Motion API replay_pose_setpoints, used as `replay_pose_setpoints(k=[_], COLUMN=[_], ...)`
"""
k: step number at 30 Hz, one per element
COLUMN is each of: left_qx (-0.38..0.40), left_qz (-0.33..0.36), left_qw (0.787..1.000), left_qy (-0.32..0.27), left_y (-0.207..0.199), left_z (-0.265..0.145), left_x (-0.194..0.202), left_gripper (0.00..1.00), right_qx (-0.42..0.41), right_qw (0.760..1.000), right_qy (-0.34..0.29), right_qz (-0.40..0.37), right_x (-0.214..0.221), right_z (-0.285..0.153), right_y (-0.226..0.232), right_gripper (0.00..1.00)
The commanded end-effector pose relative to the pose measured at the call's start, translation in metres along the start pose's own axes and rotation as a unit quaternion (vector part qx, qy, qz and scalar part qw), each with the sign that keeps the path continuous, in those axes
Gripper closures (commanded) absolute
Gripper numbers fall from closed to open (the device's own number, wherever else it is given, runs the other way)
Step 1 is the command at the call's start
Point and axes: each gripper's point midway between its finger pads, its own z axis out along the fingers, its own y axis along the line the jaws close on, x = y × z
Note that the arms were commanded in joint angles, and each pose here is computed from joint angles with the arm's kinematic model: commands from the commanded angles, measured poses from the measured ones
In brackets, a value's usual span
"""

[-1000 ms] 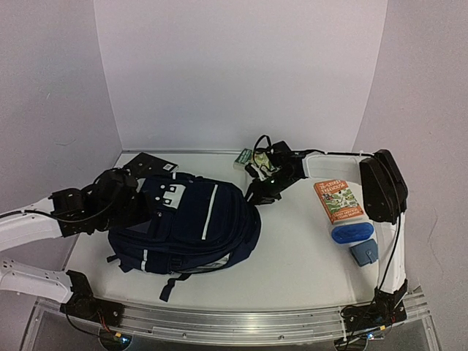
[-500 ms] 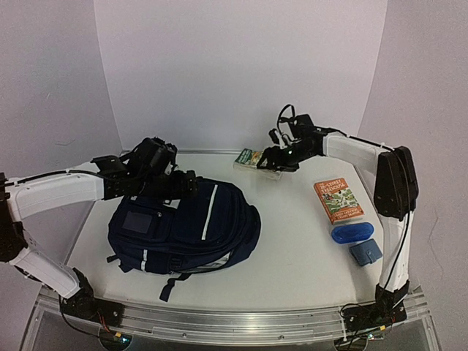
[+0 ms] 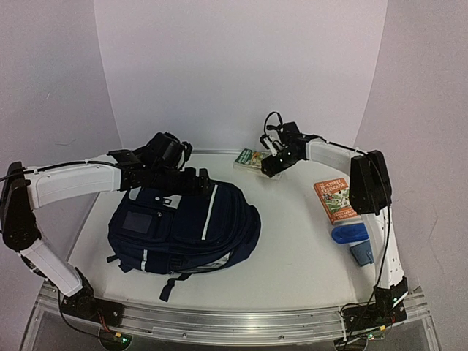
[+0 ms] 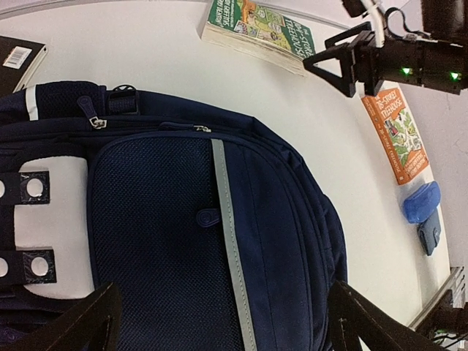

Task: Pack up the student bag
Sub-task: Pick up the book from the center of the board.

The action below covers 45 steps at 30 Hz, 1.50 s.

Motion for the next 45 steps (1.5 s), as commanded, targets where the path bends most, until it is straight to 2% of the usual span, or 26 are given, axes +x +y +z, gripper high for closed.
replay_pose_setpoints(k=[1, 4, 7, 15, 19, 26, 33, 34, 36, 37, 38, 39, 41, 45], left_qx=[0.02, 0.019, 0.02, 0.024, 0.025, 0.027, 0.032, 0.033, 0.034, 0.035, 0.036, 0.036, 0.037, 0.039], left_qz=[0.004, 0.004, 0.004, 0.004, 0.005, 0.005, 0.007, 0.007, 0.008, 0.008, 0.008, 0.008, 0.006, 0.001], left_qw=[1.0, 1.0, 1.0, 1.0, 0.999, 0.999, 0.999, 0.999, 0.999, 0.999, 0.999, 0.999, 0.999, 0.999], left_qy=[-0.018, -0.018, -0.017, -0.018, -0.02, -0.026, -0.021, -0.021, -0.022, -0.023, -0.025, -0.025, -0.027, -0.031], left_y=[-0.008, -0.007, -0.007, -0.008, -0.007, -0.007, -0.007, -0.008, -0.009, -0.009, -0.009, -0.009, -0.01, -0.01], left_z=[-0.007, -0.008, -0.008, -0.009, -0.012, -0.017, -0.018, -0.019, -0.019, -0.02, -0.02, -0.02, -0.02, -0.023], left_x=[-0.01, -0.009, -0.008, -0.007, -0.008, -0.009, -0.005, -0.005, -0.006, -0.007, -0.007, -0.008, -0.009, -0.009], left_gripper=[0.02, 0.02, 0.02, 0.03, 0.03, 0.03, 0.03, 0.03, 0.03, 0.03, 0.03, 0.03, 0.03, 0.04], right_qx=[0.045, 0.05, 0.062, 0.095, 0.111, 0.074, -0.056, -0.063, -0.062, -0.056, -0.046, -0.034, -0.01, 0.014], right_qw=[0.995, 0.992, 0.989, 0.974, 0.964, 0.967, 0.98, 0.981, 0.984, 0.985, 0.986, 0.988, 0.989, 0.988], right_qy=[0.018, 0.037, 0.057, 0.095, 0.113, 0.114, 0.146, 0.145, 0.137, 0.133, 0.129, 0.127, 0.129, 0.138], right_qz=[-0.087, -0.107, -0.124, -0.185, -0.215, -0.216, -0.124, -0.115, -0.099, -0.095, -0.091, -0.087, -0.078, -0.07], right_x=[0.006, 0.02, 0.034, 0.053, 0.061, 0.068, 0.094, 0.092, 0.083, 0.078, 0.074, 0.069, 0.065, 0.065], right_z=[0.017, 0.032, 0.043, 0.055, 0.054, -0.009, -0.071, -0.077, -0.085, -0.087, -0.087, -0.085, -0.077, -0.056], right_y=[-0.014, -0.013, -0.015, -0.014, -0.009, 0.029, 0.079, 0.081, 0.081, 0.079, 0.076, 0.071, 0.064, 0.06], right_gripper=[0.25, 0.28, 0.36, 0.71, 0.99, 1.0, 1.0, 0.98, 0.61, 0.47, 0.36, 0.29, 0.24, 0.23])
